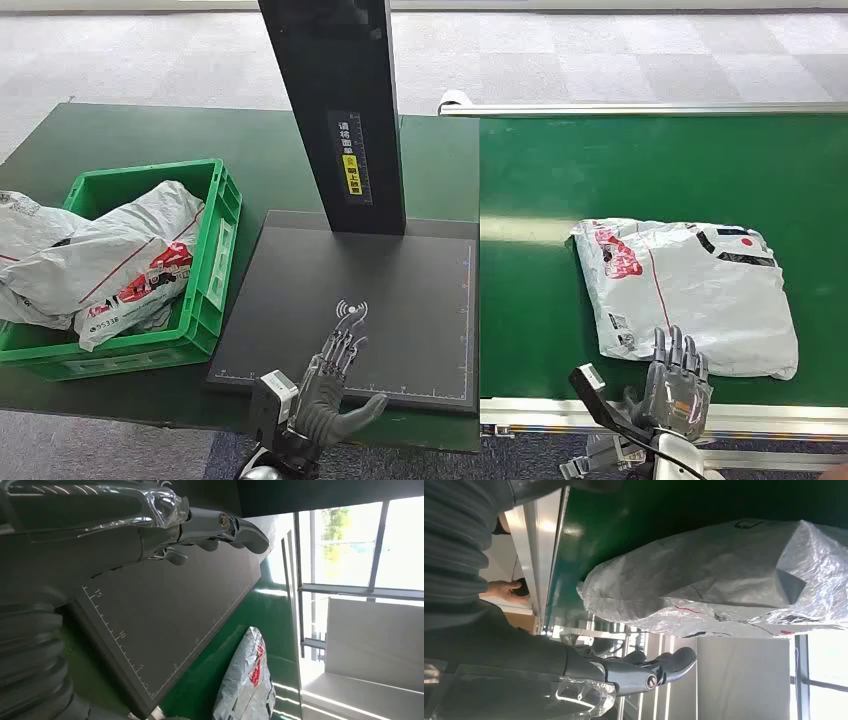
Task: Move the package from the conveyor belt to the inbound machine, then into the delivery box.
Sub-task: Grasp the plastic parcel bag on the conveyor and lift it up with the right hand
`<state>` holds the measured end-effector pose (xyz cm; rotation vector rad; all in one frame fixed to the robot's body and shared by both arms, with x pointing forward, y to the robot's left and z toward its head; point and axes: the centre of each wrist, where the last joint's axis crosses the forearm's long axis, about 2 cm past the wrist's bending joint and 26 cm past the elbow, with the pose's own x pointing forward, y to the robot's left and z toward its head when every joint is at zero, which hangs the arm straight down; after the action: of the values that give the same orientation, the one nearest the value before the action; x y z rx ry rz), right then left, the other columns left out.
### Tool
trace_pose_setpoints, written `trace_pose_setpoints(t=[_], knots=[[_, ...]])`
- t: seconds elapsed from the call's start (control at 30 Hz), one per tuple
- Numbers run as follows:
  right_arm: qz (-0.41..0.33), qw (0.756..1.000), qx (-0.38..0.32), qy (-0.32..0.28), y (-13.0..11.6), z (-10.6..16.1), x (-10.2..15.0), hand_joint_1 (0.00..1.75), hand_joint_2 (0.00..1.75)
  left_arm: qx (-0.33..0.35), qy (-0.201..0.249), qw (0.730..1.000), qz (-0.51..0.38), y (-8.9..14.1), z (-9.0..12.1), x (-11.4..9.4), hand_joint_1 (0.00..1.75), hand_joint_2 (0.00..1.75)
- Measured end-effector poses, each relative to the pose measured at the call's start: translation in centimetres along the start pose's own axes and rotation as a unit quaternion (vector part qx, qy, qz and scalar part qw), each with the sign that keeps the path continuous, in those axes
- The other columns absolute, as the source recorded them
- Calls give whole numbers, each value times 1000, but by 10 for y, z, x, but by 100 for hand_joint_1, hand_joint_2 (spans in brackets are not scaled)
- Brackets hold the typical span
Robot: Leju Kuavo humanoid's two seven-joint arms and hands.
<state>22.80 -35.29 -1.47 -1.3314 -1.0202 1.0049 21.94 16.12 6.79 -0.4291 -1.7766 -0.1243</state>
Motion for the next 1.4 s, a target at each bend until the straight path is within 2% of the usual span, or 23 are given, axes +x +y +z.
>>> trace_pose_setpoints(t=[0.87, 1.4], knots=[[-27, 1000, -2, -8, -1, -1, 3, 175, 175, 4, 0, 1000, -1, 3, 0, 0, 0, 175], [-132, 988, -73, -41, -16, 7, 17, 175, 175, 5, 1, 1000, 0, 3, 1, -1, 0, 175]])
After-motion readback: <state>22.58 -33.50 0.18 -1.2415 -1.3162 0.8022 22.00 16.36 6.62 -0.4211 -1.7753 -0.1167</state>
